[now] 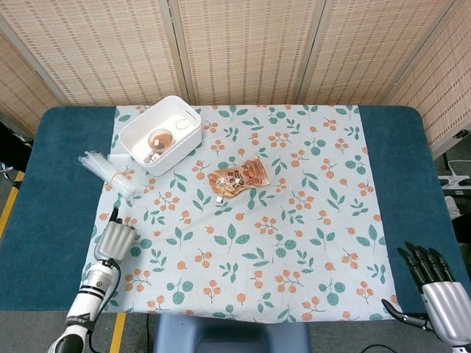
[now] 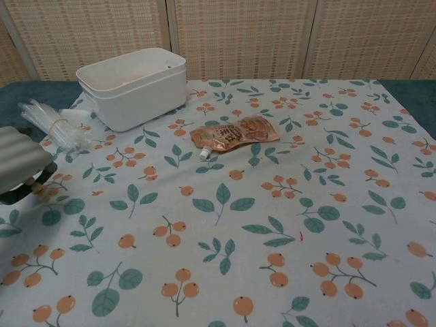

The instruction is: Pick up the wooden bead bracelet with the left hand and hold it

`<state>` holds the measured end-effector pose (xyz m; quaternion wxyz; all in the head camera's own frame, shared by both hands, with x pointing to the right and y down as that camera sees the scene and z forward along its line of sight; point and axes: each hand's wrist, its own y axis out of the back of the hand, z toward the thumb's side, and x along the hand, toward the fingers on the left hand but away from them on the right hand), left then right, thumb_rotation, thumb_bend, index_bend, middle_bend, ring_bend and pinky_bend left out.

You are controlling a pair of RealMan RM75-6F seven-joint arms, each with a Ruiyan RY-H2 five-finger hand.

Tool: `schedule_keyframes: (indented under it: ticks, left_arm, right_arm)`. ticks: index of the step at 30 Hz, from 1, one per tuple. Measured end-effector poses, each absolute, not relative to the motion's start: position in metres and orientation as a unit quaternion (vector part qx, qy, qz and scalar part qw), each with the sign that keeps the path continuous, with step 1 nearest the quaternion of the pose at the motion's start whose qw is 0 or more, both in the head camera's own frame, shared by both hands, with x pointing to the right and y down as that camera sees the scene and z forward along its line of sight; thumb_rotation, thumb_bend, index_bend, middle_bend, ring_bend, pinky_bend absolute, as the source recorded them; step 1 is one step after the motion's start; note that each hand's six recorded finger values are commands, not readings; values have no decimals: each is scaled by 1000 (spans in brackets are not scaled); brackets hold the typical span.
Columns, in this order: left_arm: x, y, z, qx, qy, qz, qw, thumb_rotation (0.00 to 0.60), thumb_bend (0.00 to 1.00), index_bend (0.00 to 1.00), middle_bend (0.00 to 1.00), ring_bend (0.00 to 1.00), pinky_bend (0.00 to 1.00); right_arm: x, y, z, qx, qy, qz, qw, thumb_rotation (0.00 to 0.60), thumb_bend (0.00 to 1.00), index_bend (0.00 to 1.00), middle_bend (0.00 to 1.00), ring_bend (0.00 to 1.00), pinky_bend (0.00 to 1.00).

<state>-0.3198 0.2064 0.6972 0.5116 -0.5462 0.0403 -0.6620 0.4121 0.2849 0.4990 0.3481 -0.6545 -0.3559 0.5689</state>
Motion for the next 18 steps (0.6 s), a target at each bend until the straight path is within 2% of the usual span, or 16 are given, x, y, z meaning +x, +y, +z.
schedule_keyframes:
  ticks: [3,11,14,18]
  left_arm:
    - [-325,197,688,-564,92,-660,488,600,723,849,889,472,201]
    - [-356,166,666,-623,207,-638,403,600,865,848,887,494,219]
    - [-363,156,664,-644,243,-635,352,600,916,848,896,512,235]
    - [-377,139,663,-664,311,-637,238,600,936,824,880,518,249]
  right_arm:
    - [411,285,499,-657,-355,568,347,194,186,0,0,0,0]
    - [409,286,500,-664,-352,563,343,194,186,0,0,0,0]
    - [409,285,500,-665,-353,563,342,194,186,0,0,0,0]
    - [409,286,500,-666,-352,563,342,194,186,0,0,0,0]
